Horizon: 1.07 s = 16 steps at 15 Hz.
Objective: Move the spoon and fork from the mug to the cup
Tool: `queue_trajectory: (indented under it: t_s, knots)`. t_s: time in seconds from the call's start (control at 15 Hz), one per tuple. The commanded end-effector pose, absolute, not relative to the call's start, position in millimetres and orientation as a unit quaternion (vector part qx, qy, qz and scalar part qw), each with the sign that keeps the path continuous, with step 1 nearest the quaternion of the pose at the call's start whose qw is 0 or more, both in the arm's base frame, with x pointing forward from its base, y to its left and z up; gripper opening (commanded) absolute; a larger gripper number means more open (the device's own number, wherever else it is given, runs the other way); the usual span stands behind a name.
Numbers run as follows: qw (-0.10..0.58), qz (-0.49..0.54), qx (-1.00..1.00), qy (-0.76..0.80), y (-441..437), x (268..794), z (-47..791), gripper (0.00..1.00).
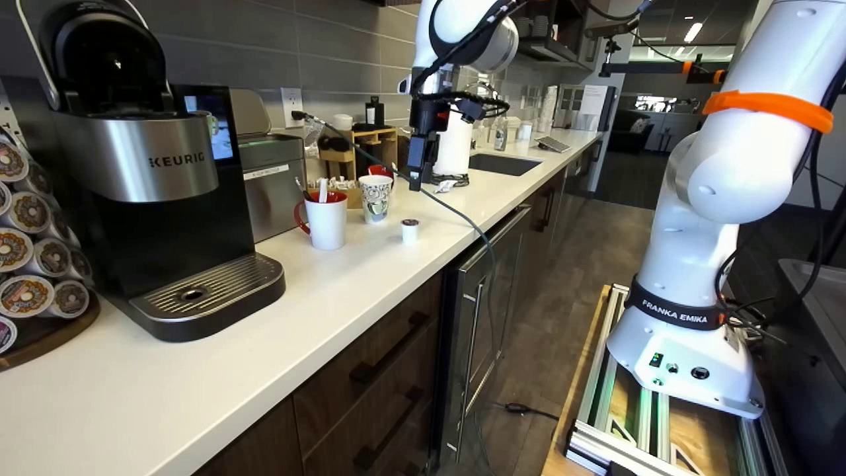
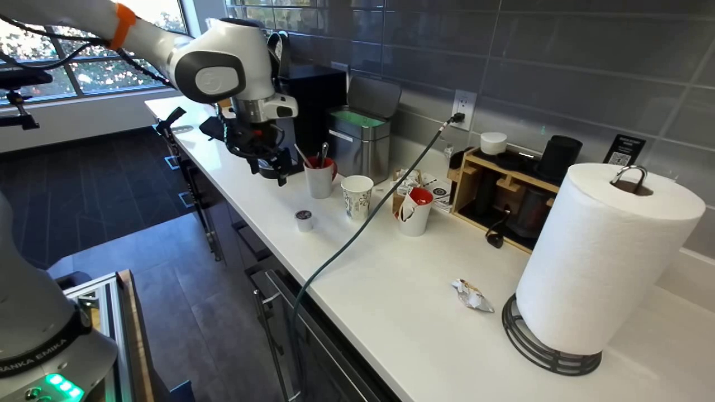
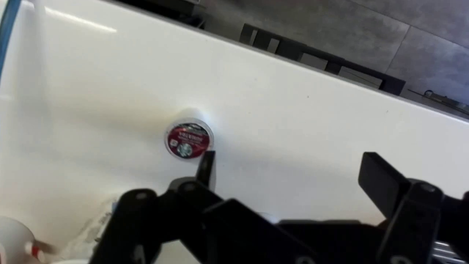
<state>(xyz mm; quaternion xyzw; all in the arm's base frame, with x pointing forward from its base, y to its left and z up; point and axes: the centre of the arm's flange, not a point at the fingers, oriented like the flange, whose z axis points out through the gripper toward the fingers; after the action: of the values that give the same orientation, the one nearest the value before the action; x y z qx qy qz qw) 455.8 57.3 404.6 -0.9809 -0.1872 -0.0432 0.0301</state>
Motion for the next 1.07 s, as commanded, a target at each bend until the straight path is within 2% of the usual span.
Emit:
queue_trajectory:
  t_s: [0.0, 0.47, 0.73, 1.0]
  knots:
    - [-0.008, -0.088, -0.96, -0.268, 103, 454, 404, 1.0]
    - [-0.094, -0.173, -0.888, -0.415, 176, 465, 411, 1.0]
    - [-0.15, -0.229, -0.836, -0.476, 192, 490, 415, 1.0]
    - [-0.172, -0.244, -0.815, -0.497, 194, 509, 409, 1.0]
